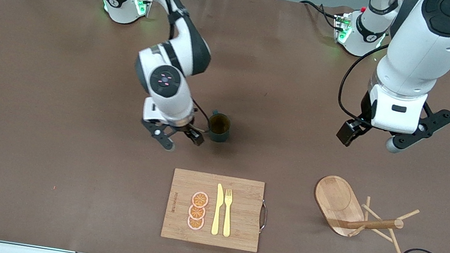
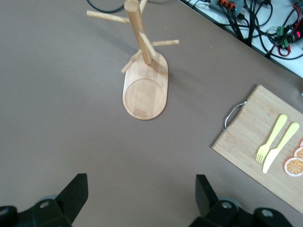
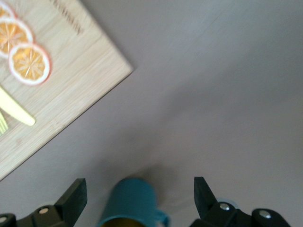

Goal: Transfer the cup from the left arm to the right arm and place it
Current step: 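Grasp the teal mug rim with the right gripper while the left gripper withdraws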

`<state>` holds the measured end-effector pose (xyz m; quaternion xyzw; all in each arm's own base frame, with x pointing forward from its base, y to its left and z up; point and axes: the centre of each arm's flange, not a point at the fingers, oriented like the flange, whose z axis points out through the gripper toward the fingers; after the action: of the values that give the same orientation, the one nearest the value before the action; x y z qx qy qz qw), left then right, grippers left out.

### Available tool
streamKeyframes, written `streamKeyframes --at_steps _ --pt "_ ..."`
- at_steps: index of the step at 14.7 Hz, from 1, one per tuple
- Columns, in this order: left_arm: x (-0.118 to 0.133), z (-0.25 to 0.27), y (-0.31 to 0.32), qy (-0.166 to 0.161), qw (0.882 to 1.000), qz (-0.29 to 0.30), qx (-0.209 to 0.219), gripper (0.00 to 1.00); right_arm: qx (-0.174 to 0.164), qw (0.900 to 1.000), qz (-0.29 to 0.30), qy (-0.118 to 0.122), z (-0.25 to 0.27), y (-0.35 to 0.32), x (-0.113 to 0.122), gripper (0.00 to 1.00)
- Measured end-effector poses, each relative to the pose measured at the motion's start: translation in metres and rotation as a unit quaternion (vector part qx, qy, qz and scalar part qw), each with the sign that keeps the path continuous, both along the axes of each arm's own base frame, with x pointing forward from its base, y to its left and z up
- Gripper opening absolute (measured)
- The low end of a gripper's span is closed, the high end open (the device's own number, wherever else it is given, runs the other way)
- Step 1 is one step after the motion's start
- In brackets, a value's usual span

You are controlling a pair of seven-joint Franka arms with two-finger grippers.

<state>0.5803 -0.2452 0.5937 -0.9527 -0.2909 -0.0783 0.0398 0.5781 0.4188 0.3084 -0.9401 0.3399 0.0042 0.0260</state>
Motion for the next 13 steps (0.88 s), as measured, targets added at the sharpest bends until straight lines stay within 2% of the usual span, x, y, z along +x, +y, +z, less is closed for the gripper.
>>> streamKeyframes --at_steps 3,6,13 --pt "0.004 0.0 0.01 0.012 1.0 -0.025 -0.014 1.0 0.027 0.999 -0.019 0.009 -0.017 0.027 -0.007 1.0" --pt "0.014 0.0 0.038 0.024 0.998 -0.046 -0.03 1.0 0.057 0.998 -0.035 0.004 -0.014 0.043 -0.01 1.0" --pt "0.01 0.014 0.062 0.03 0.998 -0.045 -0.027 1.0 0.064 0.997 -0.049 0.004 -0.043 0.07 -0.029 1.0"
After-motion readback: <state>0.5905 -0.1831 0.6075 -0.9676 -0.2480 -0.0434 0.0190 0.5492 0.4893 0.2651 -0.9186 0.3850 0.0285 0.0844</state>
